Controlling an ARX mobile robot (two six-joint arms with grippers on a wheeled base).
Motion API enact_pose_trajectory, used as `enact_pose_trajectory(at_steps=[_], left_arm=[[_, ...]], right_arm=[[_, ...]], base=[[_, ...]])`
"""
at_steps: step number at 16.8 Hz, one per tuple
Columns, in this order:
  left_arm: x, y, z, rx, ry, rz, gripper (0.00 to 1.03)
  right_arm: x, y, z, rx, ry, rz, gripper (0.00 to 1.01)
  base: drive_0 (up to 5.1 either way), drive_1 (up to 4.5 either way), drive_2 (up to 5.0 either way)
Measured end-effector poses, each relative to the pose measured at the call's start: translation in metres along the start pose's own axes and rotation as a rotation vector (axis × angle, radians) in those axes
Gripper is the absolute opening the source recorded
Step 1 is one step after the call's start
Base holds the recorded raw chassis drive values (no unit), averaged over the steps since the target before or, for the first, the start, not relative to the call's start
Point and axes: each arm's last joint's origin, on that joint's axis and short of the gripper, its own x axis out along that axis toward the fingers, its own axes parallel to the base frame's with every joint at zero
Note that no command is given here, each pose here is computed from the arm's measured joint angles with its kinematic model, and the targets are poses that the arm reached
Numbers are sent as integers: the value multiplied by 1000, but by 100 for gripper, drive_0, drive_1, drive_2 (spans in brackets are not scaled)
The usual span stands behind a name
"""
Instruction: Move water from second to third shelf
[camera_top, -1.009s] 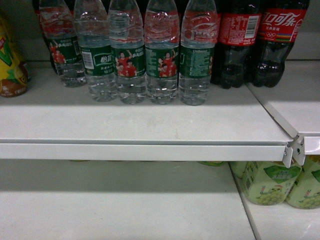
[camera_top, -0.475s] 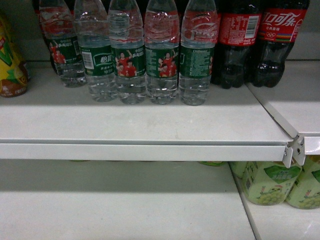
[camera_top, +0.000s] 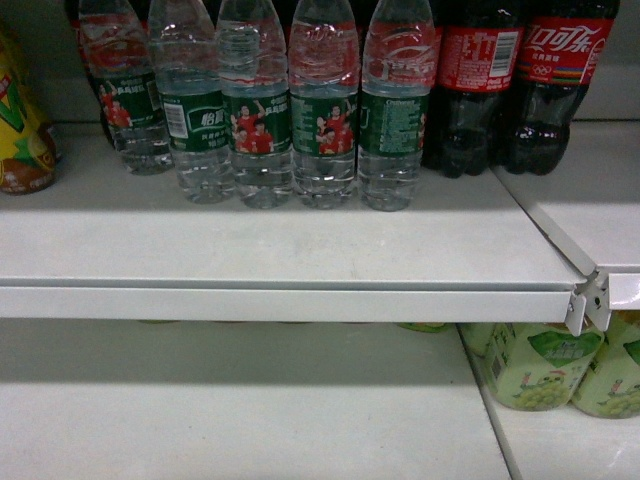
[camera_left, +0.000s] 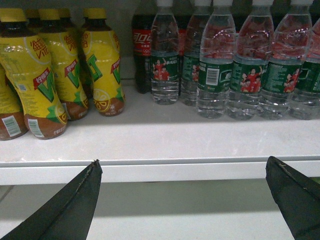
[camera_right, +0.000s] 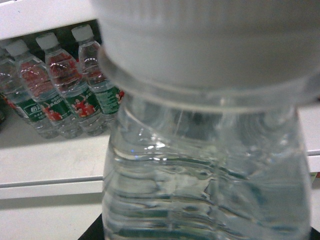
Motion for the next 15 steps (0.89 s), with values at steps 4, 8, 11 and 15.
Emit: enact_pose_trajectory(at_steps=[4,8,11,15], left_arm=[[0,0,0,0,0,0,98],[0,0,0,0,0,0,98],[0,0,0,0,4,0,98],[0,0,0,0,1,0,98]], right_arm=[[0,0,0,0,0,0,43],[0,0,0,0,0,0,43],[0,0,-2,-1,8,-1,43],[0,0,-1,0,3,1,43]], base=[[0,0,0],[0,0,0],[0,0,0],[0,0,0]])
